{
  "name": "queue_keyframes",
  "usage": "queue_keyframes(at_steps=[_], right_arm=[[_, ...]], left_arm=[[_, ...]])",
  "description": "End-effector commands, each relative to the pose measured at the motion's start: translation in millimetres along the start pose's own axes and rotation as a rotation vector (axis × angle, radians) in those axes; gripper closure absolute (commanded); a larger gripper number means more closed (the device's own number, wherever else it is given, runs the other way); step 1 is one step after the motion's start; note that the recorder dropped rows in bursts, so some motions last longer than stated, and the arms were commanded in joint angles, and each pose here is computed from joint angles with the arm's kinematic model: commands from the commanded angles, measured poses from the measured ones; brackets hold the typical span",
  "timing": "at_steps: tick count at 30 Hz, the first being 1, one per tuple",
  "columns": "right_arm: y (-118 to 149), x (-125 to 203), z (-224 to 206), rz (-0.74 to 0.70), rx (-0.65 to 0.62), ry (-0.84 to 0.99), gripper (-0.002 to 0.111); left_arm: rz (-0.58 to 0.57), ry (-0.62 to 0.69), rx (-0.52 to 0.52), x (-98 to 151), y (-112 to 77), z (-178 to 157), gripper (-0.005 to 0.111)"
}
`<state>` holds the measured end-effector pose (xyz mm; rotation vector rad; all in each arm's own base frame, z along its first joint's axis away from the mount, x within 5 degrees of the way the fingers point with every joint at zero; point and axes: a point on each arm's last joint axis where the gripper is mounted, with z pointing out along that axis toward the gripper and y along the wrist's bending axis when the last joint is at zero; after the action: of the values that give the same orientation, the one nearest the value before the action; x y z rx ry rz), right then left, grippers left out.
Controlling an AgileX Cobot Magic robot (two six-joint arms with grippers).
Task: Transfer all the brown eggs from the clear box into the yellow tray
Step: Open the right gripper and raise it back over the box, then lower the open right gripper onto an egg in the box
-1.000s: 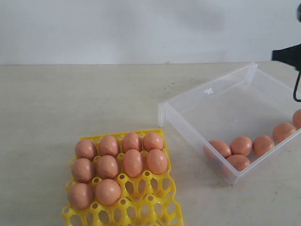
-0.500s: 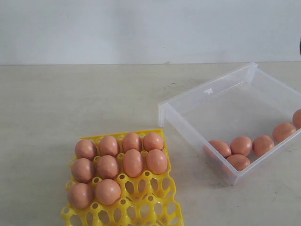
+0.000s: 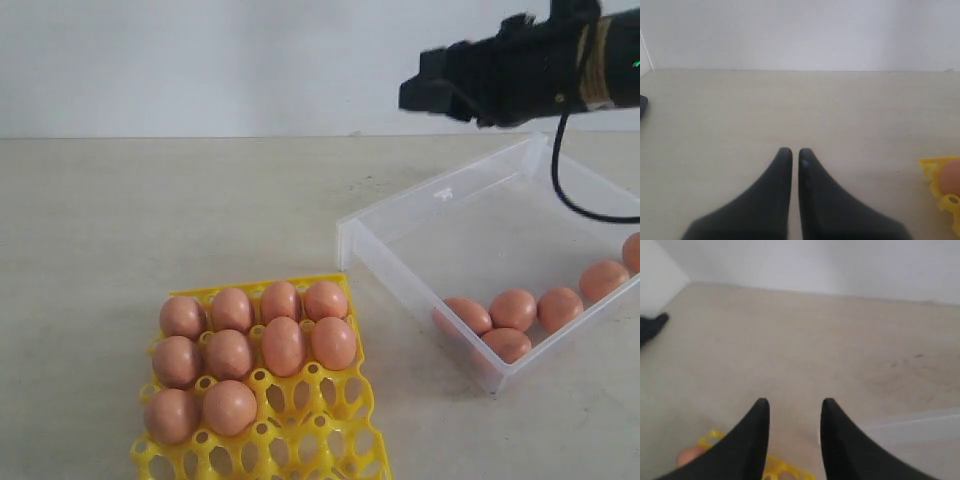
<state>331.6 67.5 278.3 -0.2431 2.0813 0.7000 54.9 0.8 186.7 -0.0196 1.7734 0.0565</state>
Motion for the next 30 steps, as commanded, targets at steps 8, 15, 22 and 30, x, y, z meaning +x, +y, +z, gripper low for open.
queue_keyframes(at_steps=[8, 15, 22, 30], right_arm=[[-42.2, 48.7, 52.0, 0.043, 0.018, 0.201, 0.079], [-24.6, 51.6, 38.9, -0.022, -0.108, 0.217, 0.049], [-29.4, 25.0, 15.1, -0.296, 0.132, 0.091, 0.042], [-61.9, -24.3, -61.6, -0.325, 0.977, -0.186, 0.042]], left_arm=[[0.002, -0.009, -0.002, -1.1, 0.1, -0.3, 0.103], [0.002, -0.009, -0.002, -1.1, 0.1, -0.3, 0.103], [0.002, -0.009, -0.002, -1.1, 0.1, -0.3, 0.103], [0.002, -0.009, -0.002, -1.1, 0.1, -0.3, 0.103]])
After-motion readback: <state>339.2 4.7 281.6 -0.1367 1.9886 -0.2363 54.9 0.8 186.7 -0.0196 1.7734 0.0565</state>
